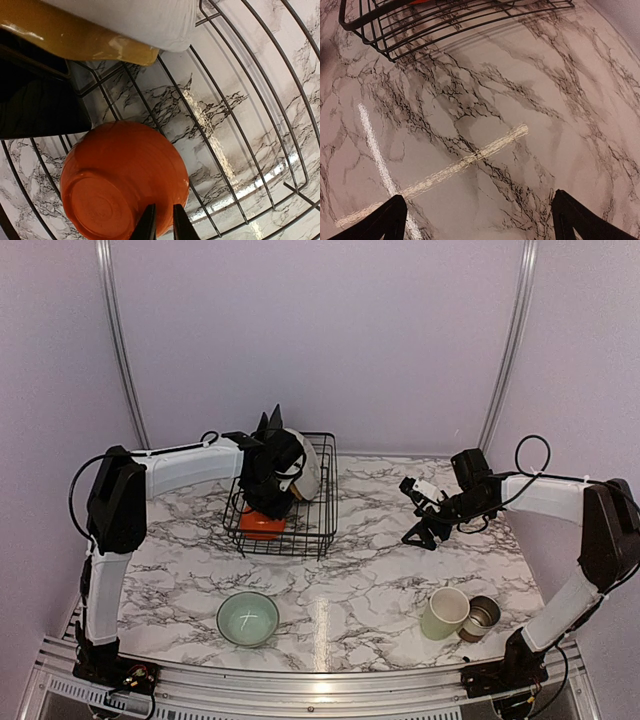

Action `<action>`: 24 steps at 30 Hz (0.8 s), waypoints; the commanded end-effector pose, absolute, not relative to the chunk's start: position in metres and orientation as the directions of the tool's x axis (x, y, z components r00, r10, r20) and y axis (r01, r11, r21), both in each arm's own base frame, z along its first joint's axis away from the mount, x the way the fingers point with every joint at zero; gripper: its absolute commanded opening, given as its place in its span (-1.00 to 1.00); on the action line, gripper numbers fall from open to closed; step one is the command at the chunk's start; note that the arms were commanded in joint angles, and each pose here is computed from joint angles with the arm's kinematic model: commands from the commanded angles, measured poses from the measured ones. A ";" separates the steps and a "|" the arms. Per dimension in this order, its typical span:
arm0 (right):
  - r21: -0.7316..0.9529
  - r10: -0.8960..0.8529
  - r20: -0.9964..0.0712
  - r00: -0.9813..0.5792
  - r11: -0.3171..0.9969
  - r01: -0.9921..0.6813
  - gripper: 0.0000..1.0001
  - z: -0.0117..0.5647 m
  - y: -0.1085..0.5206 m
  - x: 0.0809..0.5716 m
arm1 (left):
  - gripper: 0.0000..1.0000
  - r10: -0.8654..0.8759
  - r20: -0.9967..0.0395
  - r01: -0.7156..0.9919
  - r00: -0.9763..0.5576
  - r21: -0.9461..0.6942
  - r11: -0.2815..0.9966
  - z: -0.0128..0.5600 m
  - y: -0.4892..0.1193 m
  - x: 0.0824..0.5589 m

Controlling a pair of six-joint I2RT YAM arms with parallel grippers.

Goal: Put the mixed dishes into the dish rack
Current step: Move the bowl to the dish rack.

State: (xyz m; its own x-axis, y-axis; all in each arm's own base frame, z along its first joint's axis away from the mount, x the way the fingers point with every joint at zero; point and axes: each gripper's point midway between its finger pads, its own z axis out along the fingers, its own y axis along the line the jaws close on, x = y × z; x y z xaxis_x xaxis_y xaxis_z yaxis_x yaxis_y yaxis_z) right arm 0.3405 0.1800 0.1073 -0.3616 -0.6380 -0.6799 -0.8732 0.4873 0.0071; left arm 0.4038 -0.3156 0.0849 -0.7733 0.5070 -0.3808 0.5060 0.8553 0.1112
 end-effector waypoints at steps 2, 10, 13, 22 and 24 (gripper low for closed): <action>-0.008 -0.649 -0.679 -0.344 0.475 -0.880 0.97 0.113 0.184 0.345 | -0.70 0.498 -0.368 0.456 -0.785 0.202 0.867 0.075 -0.298 0.420; -0.010 -0.649 -0.680 -0.341 0.473 -0.881 0.97 0.114 0.185 0.345 | -0.56 0.509 -0.497 0.519 -0.703 0.132 0.845 0.134 -0.325 0.410; -0.007 -0.650 -0.679 -0.342 0.472 -0.882 0.97 0.113 0.185 0.344 | -0.42 0.528 -0.557 0.578 -0.641 0.102 0.810 0.167 -0.341 0.391; -0.015 -0.656 -0.676 -0.337 0.469 -0.883 0.97 0.113 0.187 0.345 | -0.21 0.526 -0.610 0.617 -0.592 0.076 0.783 0.218 -0.345 0.322; -0.025 -0.665 -0.668 -0.333 0.468 -0.884 0.97 0.111 0.187 0.345 | -0.18 0.548 -0.585 0.643 -0.598 0.058 0.764 0.213 -0.348 0.296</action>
State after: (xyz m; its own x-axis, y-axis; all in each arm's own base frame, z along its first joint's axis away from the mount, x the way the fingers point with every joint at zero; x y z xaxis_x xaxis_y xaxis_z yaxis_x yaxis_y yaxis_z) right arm 0.3403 0.1805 0.1069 -0.3593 -0.6416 -0.6777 -0.8740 0.4859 0.0035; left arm 0.3323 -0.3491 0.2240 -0.5738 0.5232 -0.6301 0.6256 0.7765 0.0751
